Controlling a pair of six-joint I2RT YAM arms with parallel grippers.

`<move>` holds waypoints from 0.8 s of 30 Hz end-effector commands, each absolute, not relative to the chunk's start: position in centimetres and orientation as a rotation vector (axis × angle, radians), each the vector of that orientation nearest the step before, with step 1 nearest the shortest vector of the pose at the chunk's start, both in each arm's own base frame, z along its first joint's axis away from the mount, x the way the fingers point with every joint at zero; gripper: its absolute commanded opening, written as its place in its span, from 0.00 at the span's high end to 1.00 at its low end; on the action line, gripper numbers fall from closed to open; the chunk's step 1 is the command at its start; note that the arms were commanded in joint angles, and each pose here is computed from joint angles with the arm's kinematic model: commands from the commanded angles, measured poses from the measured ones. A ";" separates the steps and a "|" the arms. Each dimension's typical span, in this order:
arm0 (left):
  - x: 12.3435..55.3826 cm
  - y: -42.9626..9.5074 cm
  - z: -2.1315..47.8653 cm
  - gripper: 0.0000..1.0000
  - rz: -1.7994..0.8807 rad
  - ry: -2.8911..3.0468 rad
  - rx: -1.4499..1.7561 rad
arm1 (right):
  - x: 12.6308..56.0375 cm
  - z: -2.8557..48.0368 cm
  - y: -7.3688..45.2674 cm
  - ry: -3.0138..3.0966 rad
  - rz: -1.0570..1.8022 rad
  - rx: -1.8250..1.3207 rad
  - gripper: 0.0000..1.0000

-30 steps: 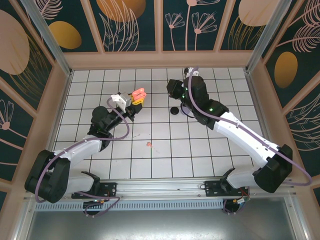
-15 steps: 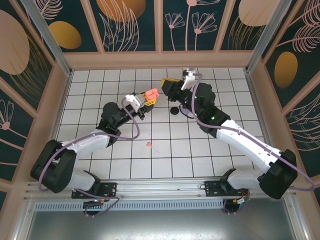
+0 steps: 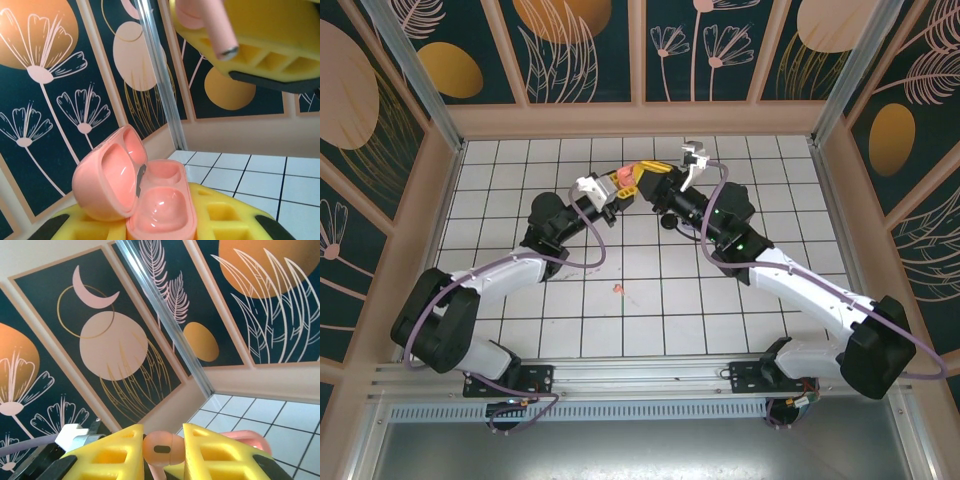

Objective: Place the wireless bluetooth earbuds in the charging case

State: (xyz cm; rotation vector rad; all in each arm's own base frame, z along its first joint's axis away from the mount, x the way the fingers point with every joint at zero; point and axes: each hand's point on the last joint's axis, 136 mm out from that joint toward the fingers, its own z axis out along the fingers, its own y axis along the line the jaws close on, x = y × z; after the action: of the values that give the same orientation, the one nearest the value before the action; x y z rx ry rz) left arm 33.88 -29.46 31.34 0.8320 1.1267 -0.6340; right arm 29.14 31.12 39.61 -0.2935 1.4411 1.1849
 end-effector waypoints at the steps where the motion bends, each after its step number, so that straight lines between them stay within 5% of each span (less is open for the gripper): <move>1: 33.6 -29.9 33.4 1.00 -0.668 1.062 0.808 | 28.1 41.5 31.7 1.340 1.249 -0.312 0.78; 24: 33.1 -30.0 34.8 1.00 -0.724 1.037 0.785 | 30.7 38.1 32.5 1.401 1.191 -0.220 0.78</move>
State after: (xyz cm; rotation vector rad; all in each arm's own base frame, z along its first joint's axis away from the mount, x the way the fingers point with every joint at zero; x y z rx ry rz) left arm 33.97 -29.69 31.96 0.7880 1.1300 -0.7003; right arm 30.54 32.77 37.68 -0.2487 1.4434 1.1908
